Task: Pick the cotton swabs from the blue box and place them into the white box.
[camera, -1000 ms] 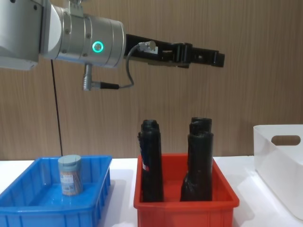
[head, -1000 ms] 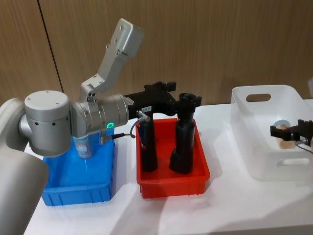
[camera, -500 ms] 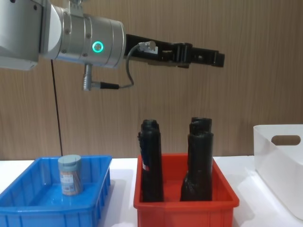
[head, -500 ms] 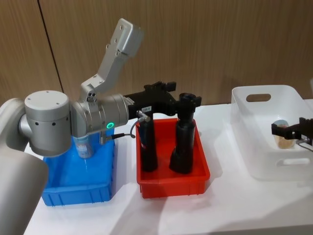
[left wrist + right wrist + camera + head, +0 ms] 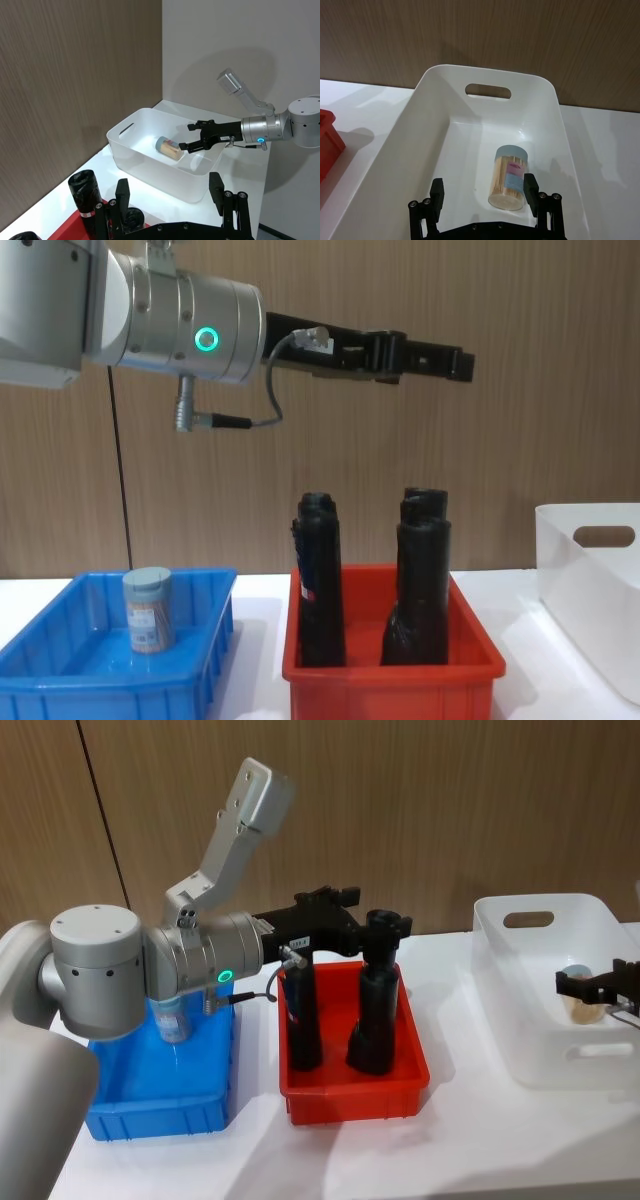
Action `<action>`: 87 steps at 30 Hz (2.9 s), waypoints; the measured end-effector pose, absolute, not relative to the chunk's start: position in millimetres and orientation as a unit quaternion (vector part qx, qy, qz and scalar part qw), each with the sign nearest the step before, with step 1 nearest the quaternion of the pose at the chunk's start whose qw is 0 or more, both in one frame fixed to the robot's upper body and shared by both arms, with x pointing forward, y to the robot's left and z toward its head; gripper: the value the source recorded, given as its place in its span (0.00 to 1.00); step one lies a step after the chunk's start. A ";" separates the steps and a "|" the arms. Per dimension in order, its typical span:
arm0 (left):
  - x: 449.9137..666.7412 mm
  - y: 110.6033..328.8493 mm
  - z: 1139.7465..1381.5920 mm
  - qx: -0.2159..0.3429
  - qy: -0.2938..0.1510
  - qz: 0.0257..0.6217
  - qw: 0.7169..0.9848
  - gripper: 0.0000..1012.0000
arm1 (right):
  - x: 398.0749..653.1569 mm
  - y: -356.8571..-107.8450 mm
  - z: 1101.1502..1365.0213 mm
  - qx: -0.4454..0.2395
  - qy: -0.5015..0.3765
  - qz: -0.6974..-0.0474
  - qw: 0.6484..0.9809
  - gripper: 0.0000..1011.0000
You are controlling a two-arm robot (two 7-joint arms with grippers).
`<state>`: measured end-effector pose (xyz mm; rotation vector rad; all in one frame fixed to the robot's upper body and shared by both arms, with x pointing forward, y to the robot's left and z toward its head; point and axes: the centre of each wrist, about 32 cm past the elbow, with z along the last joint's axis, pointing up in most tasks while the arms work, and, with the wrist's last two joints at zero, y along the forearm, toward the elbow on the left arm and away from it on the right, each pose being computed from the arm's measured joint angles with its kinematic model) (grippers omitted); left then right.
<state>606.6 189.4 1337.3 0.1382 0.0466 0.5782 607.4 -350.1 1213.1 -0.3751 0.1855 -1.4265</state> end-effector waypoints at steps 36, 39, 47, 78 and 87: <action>577.9 194.5 1291.4 0.071 -0.029 0.375 0.924 0.99 | 571.2 -321.5 1198.1 -0.139 0.033 -0.635 0.759 0.99; 571.8 195.0 1282.9 0.070 -0.038 0.390 0.917 0.99 | 563.5 -315.6 1195.7 -0.131 0.025 -0.632 0.764 0.99; 556.0 196.3 1263.6 0.066 -0.061 0.426 0.900 0.99 | 543.8 -300.7 1191.0 -0.111 0.006 -0.622 0.775 0.99; 492.4 198.1 1204.9 0.030 -0.126 0.530 0.838 0.99 | 453.2 -242.3 1187.5 -0.001 -0.034 -0.580 0.814 0.99; 491.9 198.2 1204.5 0.029 -0.127 0.531 0.837 0.99 | 443.1 -236.9 1188.6 0.012 -0.035 -0.577 0.816 0.99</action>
